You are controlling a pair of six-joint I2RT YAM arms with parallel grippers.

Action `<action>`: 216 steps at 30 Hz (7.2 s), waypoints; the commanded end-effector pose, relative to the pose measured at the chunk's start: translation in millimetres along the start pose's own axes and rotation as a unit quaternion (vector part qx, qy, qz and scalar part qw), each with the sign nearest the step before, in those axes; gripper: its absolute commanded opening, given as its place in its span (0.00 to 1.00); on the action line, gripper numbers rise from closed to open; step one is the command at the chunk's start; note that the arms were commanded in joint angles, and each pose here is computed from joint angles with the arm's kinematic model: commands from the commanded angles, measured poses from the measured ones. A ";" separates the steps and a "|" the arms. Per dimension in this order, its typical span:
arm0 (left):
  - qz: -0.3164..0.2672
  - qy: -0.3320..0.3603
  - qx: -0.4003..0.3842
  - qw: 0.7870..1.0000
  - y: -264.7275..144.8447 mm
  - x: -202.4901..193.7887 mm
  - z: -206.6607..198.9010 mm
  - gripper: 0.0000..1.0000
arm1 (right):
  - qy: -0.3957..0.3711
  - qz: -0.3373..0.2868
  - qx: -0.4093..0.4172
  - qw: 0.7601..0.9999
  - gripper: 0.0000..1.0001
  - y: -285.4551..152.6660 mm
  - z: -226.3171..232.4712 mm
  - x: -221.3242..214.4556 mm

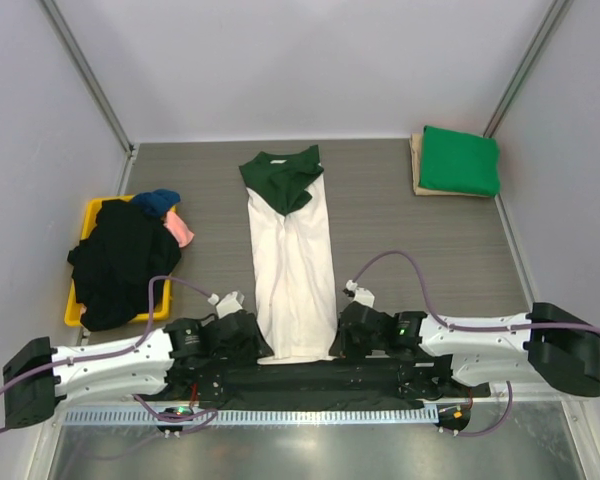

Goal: Fold and stack the t-shirts
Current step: Fold the tshirt

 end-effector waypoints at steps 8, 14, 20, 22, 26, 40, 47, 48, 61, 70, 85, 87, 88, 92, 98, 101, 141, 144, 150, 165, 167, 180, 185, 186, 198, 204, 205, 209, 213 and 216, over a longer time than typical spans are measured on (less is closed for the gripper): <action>-0.009 0.024 0.003 1.000 -14.7 -3.8 -19.2 0.00 | -0.004 -0.011 -0.001 1.000 0.01 -15.6 11.8 -7.8; -0.045 0.050 0.014 0.998 -46.8 4.7 -42.3 0.00 | -0.026 -0.052 -0.026 0.998 0.01 -34.2 27.0 4.6; -0.108 0.074 0.020 0.991 -68.1 28.0 -57.1 0.00 | -0.056 -0.108 -0.053 0.991 0.01 -52.3 37.7 41.4; -0.117 0.075 0.031 0.990 -69.3 35.5 -57.9 0.00 | -0.054 -0.116 -0.062 0.990 0.01 -53.2 37.0 55.0; -0.132 0.079 0.038 0.987 -72.8 54.6 -66.2 0.00 | -0.057 -0.125 -0.073 0.988 0.01 -54.9 36.7 81.8; -0.145 0.069 0.044 0.986 -59.5 150.6 -97.6 0.00 | -0.078 -0.136 -0.119 0.980 0.01 -42.8 25.0 179.6; -0.132 0.078 0.074 0.985 -38.5 192.5 -103.4 0.00 | -0.086 -0.130 -0.134 0.979 0.01 -25.2 15.1 223.9; -0.134 0.077 0.079 0.985 -37.7 199.7 -102.9 0.00 | -0.087 -0.132 -0.132 0.979 0.01 -24.3 15.3 229.2; -0.108 0.081 0.118 0.984 2.6 261.8 -108.1 0.00 | -0.098 -0.122 -0.123 0.980 0.01 6.8 2.7 292.8; -0.101 0.080 0.134 0.983 21.9 295.2 -111.9 0.00 | -0.083 -0.111 -0.111 0.984 0.01 28.6 -7.8 318.4; -0.080 0.069 0.169 0.980 52.0 336.5 -102.4 0.00 | -0.071 -0.116 -0.102 0.985 0.01 50.3 -20.1 359.3; -0.081 0.066 0.168 0.980 51.9 341.7 -101.7 0.00 | -0.069 -0.124 -0.100 0.985 0.01 48.8 -19.9 367.1; -0.082 0.067 0.166 0.980 52.6 345.7 -104.3 0.00 | -0.067 -0.125 -0.102 0.985 0.01 50.0 -21.9 369.3; -0.086 0.077 0.159 0.981 52.5 355.3 -109.8 0.00 | -0.065 -0.128 -0.101 0.984 0.01 49.2 -25.5 376.2; -0.084 0.073 0.161 0.981 64.5 372.4 -110.0 0.01 | -0.067 -0.127 -0.092 0.985 0.01 54.7 -25.4 383.4; -0.065 0.068 0.173 0.980 70.3 379.9 -107.2 0.12 | -0.059 -0.119 -0.094 0.987 0.30 60.4 -30.8 391.6; -0.036 -0.032 -0.020 0.999 64.8 225.7 -44.6 0.64 | 0.023 -0.012 0.026 0.999 0.65 70.3 -52.1 228.6; -0.036 -0.037 -0.015 0.999 71.6 226.7 -41.0 0.57 | 0.024 -0.009 0.025 0.999 0.53 72.1 -54.2 225.9; -0.043 -0.039 -0.017 0.998 84.1 231.9 -39.7 0.26 | 0.029 -0.009 0.023 0.999 0.31 74.4 -57.0 221.9; -0.052 0.001 -0.022 0.998 3.0 169.7 -83.9 0.00 | 0.029 -0.044 0.018 0.998 0.01 -10.8 -28.1 202.8; -0.063 -0.006 -0.014 0.998 -15.9 153.2 -81.4 0.00 | 0.032 -0.040 0.000 0.999 0.01 -23.9 -26.0 189.7; -0.077 -0.038 -0.049 0.995 -109.6 88.6 -69.4 0.00 | 0.007 -0.085 0.007 0.996 0.01 -117.2 23.0 130.4; -0.117 -0.008 -0.014 0.993 -120.9 104.4 -74.6 0.00 | -0.019 -0.086 -0.043 0.995 0.01 -113.9 22.9 148.6; -0.122 -0.002 -0.012 0.992 -120.8 107.6 -77.6 0.00 | -0.019 -0.091 -0.047 0.995 0.01 -115.2 25.7 155.4; -0.123 0.001 0.038 0.992 -99.0 179.2 -100.7 0.00 | -0.020 -0.081 -0.093 0.992 0.01 -89.8 9.9 211.7; -0.086 0.008 0.045 0.995 -78.2 214.5 -102.6 0.00 | -0.014 -0.071 -0.098 0.993 0.01 -72.0 -5.6 241.2; -0.071 0.006 0.061 0.996 -66.0 219.9 -99.6 0.00 | -0.014 -0.067 -0.097 0.993 0.01 -68.2 -7.7 244.6; -0.066 0.014 0.067 0.995 -51.0 245.6 -102.7 0.00 | -0.017 -0.056 -0.101 0.993 0.01 -53.0 -15.0 261.7; -0.063 0.015 0.086 0.994 -36.3 271.1 -101.2 0.00 | -0.020 -0.045 -0.101 0.994 0.01 -34.7 -19.4 281.1; -0.056 0.014 0.097 0.994 -24.0 289.5 -98.3 0.00 | -0.018 -0.045 -0.096 0.994 0.01 -28.1 -21.5 295.6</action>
Point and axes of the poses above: each gripper's point midway between its finger pads, its own y axis out along the fingers, its own z axis along the line the jaws close on, x = y × z, the point moved 6 cm from there along -y, back along the fingers, and after that the axes turned 5 degrees about -y, right-handed, at the moved point
